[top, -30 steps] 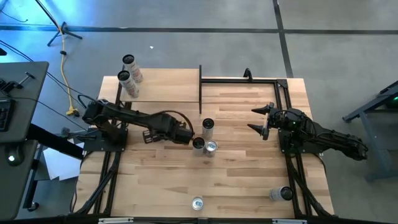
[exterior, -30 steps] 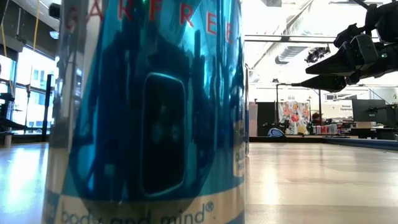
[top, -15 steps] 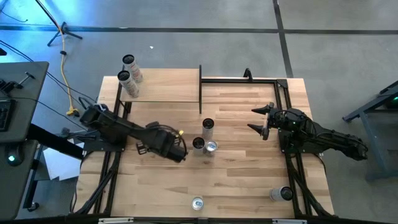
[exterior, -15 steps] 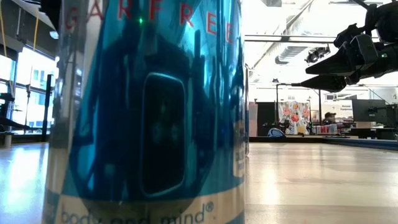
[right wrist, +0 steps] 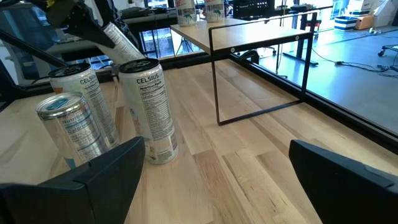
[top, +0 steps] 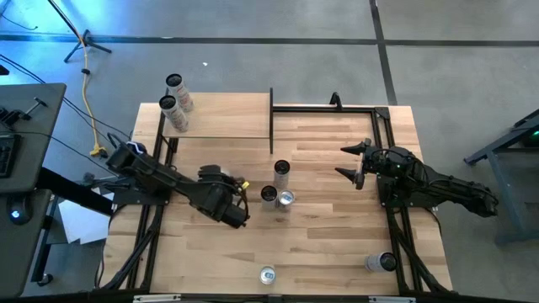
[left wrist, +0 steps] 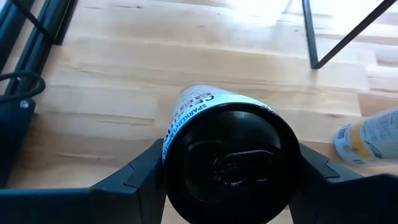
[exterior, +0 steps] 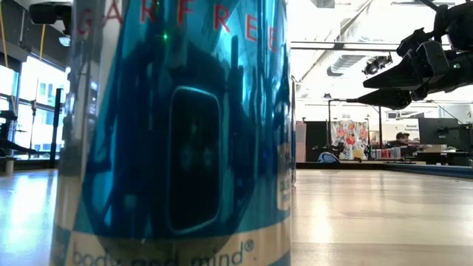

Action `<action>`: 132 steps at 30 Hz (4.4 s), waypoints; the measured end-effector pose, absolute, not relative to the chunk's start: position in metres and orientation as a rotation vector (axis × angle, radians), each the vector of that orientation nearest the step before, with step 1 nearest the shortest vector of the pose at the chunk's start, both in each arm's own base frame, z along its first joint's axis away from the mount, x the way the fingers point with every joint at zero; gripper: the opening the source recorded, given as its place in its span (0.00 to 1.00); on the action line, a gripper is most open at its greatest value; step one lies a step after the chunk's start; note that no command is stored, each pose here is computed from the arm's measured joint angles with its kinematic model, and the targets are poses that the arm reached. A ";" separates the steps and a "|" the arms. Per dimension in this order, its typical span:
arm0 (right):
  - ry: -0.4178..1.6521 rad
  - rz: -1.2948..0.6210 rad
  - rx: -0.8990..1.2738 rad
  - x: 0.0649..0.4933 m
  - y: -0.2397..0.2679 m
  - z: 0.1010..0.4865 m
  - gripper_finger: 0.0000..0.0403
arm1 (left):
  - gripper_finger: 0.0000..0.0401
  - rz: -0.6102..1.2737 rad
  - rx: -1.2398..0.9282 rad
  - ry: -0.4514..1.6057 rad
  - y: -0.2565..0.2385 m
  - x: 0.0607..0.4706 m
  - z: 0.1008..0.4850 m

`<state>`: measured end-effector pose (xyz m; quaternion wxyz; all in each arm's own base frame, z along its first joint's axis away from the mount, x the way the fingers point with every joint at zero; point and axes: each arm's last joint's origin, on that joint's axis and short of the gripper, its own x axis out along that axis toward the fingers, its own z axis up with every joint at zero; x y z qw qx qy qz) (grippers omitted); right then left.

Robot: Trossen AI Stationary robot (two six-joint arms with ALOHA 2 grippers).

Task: Place canned beverage on shelf
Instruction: Put the top white blue soda can on the shelf

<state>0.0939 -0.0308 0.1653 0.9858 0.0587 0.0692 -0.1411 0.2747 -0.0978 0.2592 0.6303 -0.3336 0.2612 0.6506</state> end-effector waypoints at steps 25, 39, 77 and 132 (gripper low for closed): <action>0.139 -0.283 0.118 0.094 -0.031 0.165 0.96 | 0.53 1.326 -0.934 0.867 -0.012 0.297 0.279; 0.139 -0.283 0.118 0.094 -0.031 0.165 0.96 | 0.53 1.213 -1.006 0.933 0.029 0.303 0.250; 0.139 -0.283 0.118 0.094 -0.031 0.165 0.96 | 0.63 1.370 -0.753 0.553 -0.002 0.300 0.227; 0.139 -0.284 0.118 0.094 -0.031 0.165 0.96 | 0.84 1.401 -0.495 0.333 -0.033 0.314 0.192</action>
